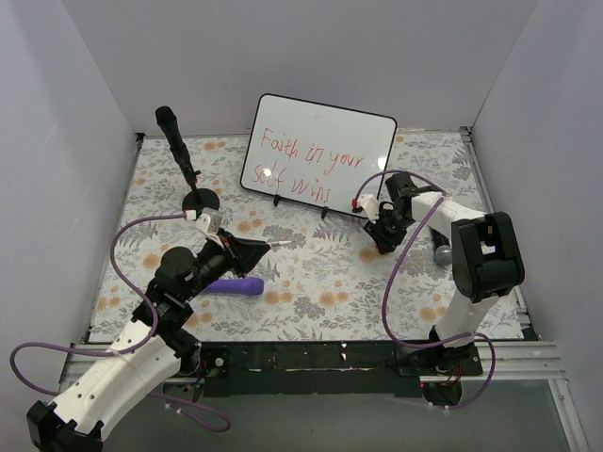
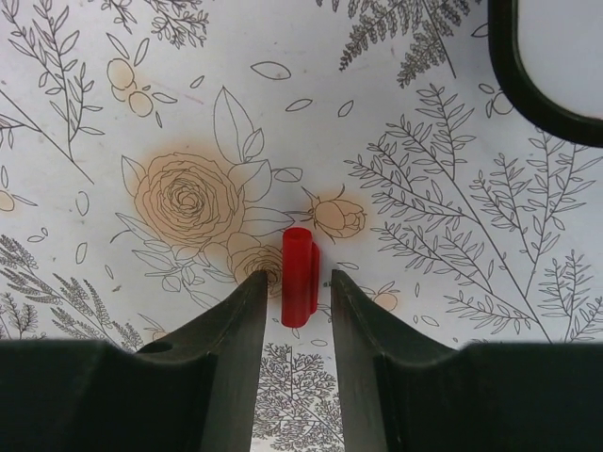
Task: Write a sentence on the whiteboard
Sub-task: Pick up the pen cap from the center of the board.
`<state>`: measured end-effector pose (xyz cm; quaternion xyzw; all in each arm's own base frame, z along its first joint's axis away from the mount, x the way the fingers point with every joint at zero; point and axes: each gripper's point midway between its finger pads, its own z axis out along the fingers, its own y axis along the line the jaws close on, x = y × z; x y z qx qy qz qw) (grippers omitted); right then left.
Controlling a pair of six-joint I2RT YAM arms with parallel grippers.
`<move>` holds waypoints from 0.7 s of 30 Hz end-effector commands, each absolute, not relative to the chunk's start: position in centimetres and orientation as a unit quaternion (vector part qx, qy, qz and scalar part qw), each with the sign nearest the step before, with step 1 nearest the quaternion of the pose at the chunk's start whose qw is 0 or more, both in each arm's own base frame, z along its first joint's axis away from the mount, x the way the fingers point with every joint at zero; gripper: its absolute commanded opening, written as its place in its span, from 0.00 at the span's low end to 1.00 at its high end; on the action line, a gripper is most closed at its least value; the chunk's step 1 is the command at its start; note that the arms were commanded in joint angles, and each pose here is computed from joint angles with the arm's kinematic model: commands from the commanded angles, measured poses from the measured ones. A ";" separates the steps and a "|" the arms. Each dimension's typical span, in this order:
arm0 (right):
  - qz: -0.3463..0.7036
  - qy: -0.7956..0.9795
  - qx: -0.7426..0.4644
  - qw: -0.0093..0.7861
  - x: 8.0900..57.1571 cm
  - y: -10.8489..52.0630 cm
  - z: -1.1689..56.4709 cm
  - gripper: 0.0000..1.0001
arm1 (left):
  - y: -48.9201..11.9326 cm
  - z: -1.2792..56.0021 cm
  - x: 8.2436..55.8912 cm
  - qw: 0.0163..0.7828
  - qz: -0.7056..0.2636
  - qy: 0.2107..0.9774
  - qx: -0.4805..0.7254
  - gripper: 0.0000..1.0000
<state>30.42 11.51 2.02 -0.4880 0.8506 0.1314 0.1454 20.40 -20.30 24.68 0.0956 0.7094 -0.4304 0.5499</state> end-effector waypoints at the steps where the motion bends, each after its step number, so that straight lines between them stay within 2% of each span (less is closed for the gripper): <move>1: 0.114 0.851 -0.493 0.143 30.3 11.2 1.4 0.38 | -20.2 24.1 20.2 0.550 -0.436 0.706 0.092 0.00; 5: 0.108 0.851 -0.498 0.130 29.3 10.7 0.5 0.24 | -20.6 24.0 20.1 0.544 -0.451 0.702 0.088 0.00; 11: 0.122 0.839 -0.511 0.143 28.3 11.0 0.7 0.16 | -21.5 23.2 19.8 0.522 -0.491 0.693 0.069 0.00; 17: 0.164 0.799 -0.546 0.194 27.4 12.7 2.6 0.07 | -22.6 21.5 19.9 0.492 -0.529 0.690 0.045 0.00; 21: 0.189 0.757 -0.579 0.239 26.7 14.0 4.5 0.06 | -23.6 21.0 20.0 0.475 -0.553 0.683 0.046 0.00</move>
